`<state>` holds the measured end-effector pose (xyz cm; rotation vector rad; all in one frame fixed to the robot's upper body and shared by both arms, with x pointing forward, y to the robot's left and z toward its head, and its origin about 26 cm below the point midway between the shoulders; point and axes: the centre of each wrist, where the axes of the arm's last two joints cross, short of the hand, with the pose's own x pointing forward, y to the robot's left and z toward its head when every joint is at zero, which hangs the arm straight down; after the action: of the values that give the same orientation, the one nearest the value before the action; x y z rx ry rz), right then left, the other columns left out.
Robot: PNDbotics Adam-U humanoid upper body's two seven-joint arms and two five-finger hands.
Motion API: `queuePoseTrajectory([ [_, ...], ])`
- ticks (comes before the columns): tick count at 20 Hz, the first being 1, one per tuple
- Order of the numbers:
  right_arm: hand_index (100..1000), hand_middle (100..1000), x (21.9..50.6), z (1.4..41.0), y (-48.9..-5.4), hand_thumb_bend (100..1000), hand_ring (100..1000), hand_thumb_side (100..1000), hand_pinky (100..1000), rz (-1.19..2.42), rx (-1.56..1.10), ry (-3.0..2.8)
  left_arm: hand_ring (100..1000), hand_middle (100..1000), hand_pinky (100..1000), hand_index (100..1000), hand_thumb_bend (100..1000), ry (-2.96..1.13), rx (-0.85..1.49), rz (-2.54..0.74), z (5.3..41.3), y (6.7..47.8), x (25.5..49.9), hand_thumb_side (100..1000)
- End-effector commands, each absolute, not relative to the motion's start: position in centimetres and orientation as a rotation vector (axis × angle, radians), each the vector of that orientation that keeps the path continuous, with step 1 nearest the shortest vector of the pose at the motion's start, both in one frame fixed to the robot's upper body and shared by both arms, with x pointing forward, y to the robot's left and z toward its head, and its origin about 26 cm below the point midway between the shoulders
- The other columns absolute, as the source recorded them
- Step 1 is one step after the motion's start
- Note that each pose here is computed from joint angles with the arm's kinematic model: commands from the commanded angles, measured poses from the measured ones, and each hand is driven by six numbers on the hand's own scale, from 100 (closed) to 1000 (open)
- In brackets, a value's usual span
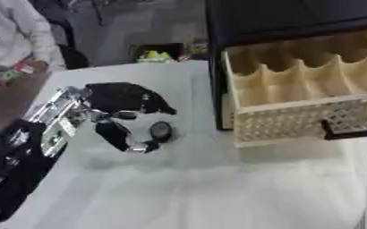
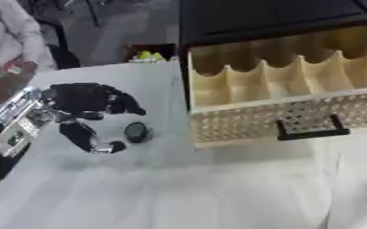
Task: Pick up objects from table and place into drawer.
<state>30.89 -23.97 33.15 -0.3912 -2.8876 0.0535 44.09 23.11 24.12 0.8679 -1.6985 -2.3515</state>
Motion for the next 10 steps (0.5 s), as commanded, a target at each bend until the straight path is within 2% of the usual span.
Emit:
queuePoseTrajectory([
  [1, 684, 475, 30.4, 33.8, -24.0, 868, 480, 987, 256, 0.044, -0.388, -2.916, 889, 803, 780, 970, 325, -1.478, 0.847, -2.655, 25.2, 24.2, 44.1, 812],
  [6, 684, 474, 30.4, 33.9, -24.0, 868, 479, 987, 253, 0.041, -0.386, -2.918, 878, 794, 757, 978, 298, -1.489, 0.914, -2.641, 24.3, 24.7, 44.6, 812],
  [10, 683, 472, 30.4, 34.0, -24.0, 868, 477, 987, 247, 0.042, -0.386, -2.921, 841, 741, 721, 960, 265, -1.482, 0.95, -2.624, 23.5, 25.5, 45.2, 857],
])
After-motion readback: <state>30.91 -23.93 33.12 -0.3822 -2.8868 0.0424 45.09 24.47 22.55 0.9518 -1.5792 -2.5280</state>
